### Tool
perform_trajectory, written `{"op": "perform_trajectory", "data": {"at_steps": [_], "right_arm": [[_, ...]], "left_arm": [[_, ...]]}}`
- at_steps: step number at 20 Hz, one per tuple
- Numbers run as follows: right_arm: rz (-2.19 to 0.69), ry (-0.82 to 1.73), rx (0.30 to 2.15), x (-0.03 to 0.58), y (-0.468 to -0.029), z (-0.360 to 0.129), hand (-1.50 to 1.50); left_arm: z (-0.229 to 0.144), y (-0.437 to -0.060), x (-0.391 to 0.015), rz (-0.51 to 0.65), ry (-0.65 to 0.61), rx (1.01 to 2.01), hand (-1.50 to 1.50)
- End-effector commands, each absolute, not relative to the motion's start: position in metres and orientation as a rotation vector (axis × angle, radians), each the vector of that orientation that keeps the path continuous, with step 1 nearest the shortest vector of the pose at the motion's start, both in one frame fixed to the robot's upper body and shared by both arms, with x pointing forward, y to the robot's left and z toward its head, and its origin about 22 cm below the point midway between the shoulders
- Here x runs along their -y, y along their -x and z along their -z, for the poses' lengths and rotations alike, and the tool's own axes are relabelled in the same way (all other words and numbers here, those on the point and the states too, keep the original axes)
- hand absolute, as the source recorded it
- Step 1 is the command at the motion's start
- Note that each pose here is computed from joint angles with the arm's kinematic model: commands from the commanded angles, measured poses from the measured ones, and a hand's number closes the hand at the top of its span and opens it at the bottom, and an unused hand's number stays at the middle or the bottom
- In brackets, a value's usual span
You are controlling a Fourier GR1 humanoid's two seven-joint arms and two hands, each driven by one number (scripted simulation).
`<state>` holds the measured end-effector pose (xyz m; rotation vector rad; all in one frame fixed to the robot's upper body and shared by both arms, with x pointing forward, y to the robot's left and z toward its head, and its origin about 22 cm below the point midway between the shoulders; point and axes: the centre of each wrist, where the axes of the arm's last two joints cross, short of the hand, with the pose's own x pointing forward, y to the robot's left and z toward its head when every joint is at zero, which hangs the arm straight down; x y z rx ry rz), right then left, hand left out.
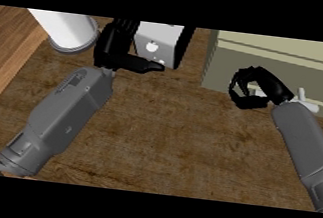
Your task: Pick up the cup, place it into the drawer and close the drawer
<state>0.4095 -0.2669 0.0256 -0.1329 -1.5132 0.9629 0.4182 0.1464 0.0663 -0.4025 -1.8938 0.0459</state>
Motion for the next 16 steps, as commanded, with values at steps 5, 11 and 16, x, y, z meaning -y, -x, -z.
{"op": "perform_trajectory", "data": {"at_steps": [5,11,16], "right_arm": [[-0.830,0.339,1.607,0.305,-0.440,-0.112,1.50],[-0.820,0.308,1.635,0.309,-0.440,-0.124,1.50],[-0.808,0.280,1.630,0.320,-0.437,-0.126,1.50]], "left_arm": [[-0.071,-0.418,-0.161,-0.022,0.424,1.898,-1.50],[-0.061,-0.412,-0.157,-0.029,0.470,1.875,-1.50],[-0.060,-0.411,-0.166,-0.011,0.476,1.880,-1.50]]}}
